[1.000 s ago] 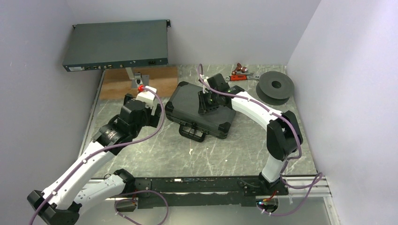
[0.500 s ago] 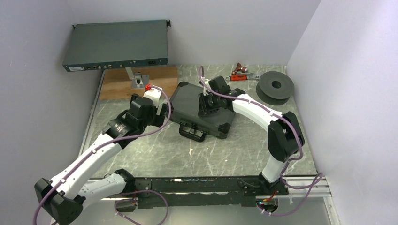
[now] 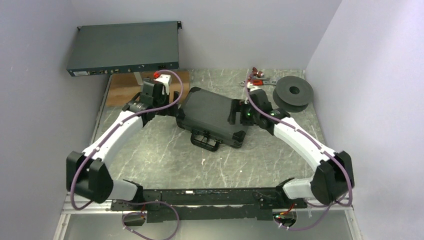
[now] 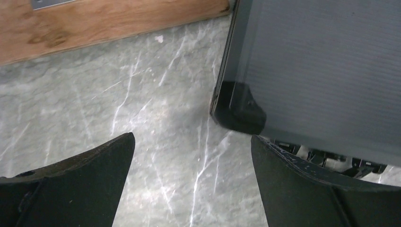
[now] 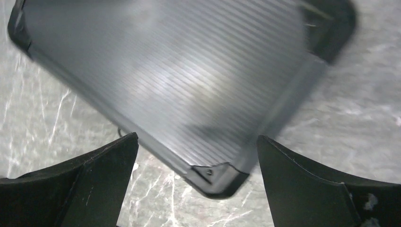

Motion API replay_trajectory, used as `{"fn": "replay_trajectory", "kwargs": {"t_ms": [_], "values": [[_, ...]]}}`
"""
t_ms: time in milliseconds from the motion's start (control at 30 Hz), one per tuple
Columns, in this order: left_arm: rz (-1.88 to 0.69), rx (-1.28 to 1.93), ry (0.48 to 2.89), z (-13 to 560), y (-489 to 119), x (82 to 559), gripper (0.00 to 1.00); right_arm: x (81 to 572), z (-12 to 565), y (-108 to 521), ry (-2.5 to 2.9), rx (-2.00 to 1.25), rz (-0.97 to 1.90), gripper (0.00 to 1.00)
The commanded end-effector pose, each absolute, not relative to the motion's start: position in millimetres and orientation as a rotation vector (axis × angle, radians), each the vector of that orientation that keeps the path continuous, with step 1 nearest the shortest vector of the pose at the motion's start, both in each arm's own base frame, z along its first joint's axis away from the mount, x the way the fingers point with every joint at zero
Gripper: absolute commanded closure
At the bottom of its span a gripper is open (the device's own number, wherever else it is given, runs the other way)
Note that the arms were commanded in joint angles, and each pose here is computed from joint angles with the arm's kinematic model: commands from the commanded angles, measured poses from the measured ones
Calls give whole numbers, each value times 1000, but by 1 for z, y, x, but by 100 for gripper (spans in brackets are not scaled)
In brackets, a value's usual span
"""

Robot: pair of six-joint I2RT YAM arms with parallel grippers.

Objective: Pack up texas hold em set

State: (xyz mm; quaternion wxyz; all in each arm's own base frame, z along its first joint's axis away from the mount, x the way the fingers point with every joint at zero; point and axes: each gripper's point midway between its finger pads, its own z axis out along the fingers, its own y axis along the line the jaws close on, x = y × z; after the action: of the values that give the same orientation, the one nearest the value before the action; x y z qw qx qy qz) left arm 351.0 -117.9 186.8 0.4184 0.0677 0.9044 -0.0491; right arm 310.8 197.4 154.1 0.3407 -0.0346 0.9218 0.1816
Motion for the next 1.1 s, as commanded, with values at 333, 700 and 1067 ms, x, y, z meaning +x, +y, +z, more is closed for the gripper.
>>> {"fn": "replay_trajectory", "kwargs": {"t_ms": [333, 700, 1067], "values": [[-372, 192, 2261, 146, -156, 421, 1, 318, 138, 113, 2331, 406, 369, 3], [-618, 243, 2297, 101, -185, 396, 20, 340, 111, 149, 2428, 262, 536, 17], [-677, 217, 2319, 82, -194, 321, 35, 338, 97, 165, 2473, 192, 623, 33]]}}
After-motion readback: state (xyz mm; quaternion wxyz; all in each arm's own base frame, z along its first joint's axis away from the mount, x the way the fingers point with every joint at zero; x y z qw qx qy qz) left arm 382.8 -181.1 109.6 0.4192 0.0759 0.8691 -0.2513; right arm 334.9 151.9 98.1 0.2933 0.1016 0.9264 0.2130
